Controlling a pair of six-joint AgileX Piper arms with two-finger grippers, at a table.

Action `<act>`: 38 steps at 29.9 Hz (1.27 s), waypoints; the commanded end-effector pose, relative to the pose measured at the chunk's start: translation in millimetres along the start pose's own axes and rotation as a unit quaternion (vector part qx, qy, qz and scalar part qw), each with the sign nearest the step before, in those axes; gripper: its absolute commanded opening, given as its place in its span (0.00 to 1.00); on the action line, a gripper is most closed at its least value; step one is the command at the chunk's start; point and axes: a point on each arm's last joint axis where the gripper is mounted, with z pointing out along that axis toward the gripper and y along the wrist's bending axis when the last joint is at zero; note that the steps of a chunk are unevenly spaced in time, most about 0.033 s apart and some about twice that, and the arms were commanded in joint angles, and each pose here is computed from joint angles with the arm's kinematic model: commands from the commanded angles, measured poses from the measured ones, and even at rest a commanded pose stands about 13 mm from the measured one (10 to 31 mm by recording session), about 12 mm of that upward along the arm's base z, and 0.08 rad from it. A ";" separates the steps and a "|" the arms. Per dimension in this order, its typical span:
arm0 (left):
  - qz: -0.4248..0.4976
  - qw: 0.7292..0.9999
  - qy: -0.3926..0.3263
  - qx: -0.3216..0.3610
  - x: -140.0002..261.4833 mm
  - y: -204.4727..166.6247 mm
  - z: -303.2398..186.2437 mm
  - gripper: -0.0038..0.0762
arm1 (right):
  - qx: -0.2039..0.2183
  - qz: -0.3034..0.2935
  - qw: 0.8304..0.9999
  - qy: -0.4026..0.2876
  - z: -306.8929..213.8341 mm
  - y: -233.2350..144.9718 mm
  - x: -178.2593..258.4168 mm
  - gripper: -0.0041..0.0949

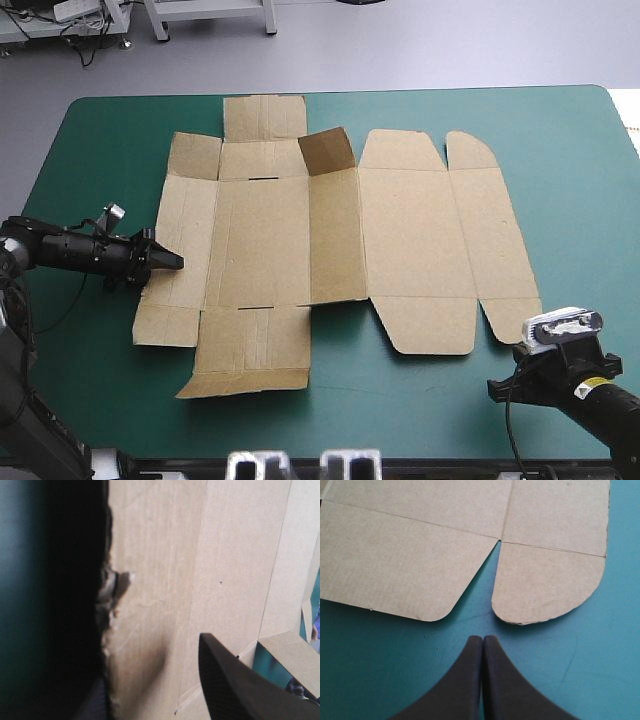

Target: Fold the box

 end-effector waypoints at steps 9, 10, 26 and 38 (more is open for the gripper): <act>0.049 0.995 0.083 -0.013 10.6 -27.6 25.5 0.04 | 0.004 0.005 0.999 -0.037 -5.5 -0.5 -12.7 0.02; 0.058 0.995 0.084 -0.024 9.8 -33.0 23.3 0.04 | 0.004 0.005 0.999 -0.037 -5.5 -0.5 -12.7 0.02; 0.431 0.880 -0.036 -0.195 16.8 -215.6 -52.5 0.04 | 0.004 0.005 0.999 -0.037 -5.5 -0.5 -12.7 0.02; 0.701 0.590 -0.087 -0.391 60.8 -345.4 -26.6 0.03 | 0.004 0.005 0.999 -0.037 -5.5 -0.5 -12.7 0.02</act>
